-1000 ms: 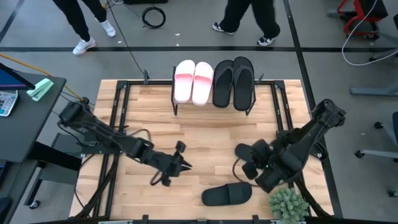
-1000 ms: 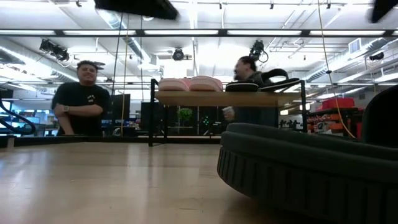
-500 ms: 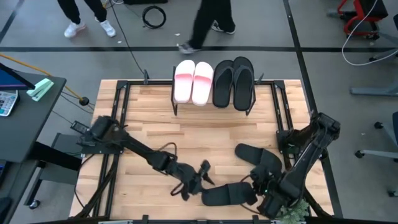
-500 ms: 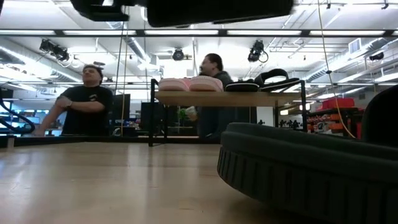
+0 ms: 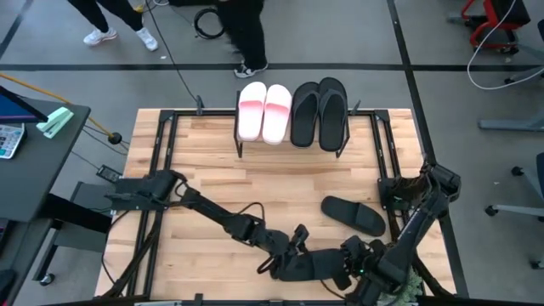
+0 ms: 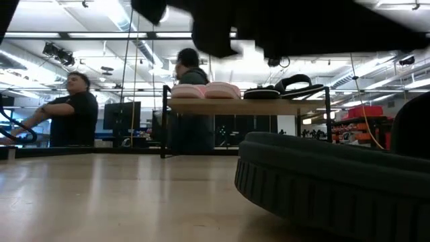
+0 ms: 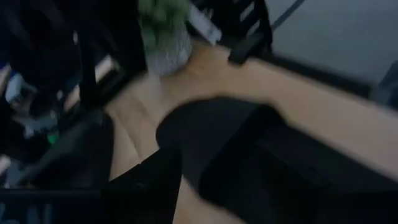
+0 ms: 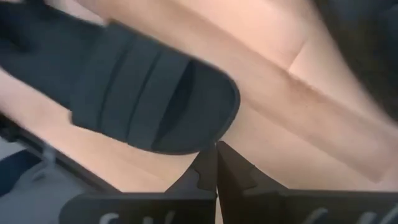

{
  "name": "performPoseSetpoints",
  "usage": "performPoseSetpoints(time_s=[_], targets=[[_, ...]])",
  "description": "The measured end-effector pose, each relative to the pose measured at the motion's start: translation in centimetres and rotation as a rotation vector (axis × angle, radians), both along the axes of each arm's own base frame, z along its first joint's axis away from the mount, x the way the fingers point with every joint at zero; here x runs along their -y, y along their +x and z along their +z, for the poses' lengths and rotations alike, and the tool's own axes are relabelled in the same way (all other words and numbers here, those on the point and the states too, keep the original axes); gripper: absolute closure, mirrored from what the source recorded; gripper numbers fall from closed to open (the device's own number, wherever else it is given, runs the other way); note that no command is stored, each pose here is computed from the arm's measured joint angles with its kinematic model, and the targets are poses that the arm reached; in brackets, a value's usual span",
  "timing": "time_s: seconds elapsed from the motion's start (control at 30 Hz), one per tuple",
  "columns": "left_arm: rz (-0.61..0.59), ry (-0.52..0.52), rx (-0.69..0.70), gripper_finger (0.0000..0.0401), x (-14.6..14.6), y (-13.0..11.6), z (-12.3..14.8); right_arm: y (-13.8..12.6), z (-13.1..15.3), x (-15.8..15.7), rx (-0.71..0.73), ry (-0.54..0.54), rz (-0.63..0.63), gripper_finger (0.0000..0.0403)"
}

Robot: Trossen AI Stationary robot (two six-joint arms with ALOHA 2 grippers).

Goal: Pick and place slides into the shelf
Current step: Move the bottom black slide to the middle right of the table

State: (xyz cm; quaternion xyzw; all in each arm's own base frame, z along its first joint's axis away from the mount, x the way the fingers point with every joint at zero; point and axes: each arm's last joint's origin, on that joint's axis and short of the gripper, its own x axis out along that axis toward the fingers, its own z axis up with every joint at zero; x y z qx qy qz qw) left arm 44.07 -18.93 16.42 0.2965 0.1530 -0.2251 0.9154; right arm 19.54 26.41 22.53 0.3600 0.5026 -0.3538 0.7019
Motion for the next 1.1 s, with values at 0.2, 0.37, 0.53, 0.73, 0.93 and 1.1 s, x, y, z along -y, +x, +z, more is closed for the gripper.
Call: performPoseSetpoints(time_s=[0.2, 0.37, 0.53, 0.73, 0.93, 1.1], targets=[[0.059, -0.023, -0.049, 0.0199, -1.7, 0.8, -1.7, -3.1, 3.4, 1.4, 0.148, -0.115, 0.023, 0.0402], [0.086, -0.046, -0.013, 0.0207, -3.0, 1.6, -1.6, -4.2, 5.5, 2.7, 0.308, -0.212, 0.049, 0.0402], [0.1, -0.089, -0.054, 0.0209, -3.5, 1.7, -2.3, -3.9, 6.3, 3.4, 0.346, -0.245, 0.081, 0.0402], [0.087, -0.094, -0.045, 0.0209, -3.3, 1.7, -2.2, -3.2, 6.3, 4.0, 0.331, -0.273, 0.101, 0.0401], [0.089, -0.108, -0.076, 0.0211, -2.6, 1.5, -3.2, -3.0, 6.3, 4.1, 0.322, -0.287, 0.118, 0.0401], [0.073, -0.13, -0.045, 0.021, -1.7, 1.6, -4.4, -3.0, 6.3, 4.2, 0.322, -0.288, 0.118, 0.0401]])
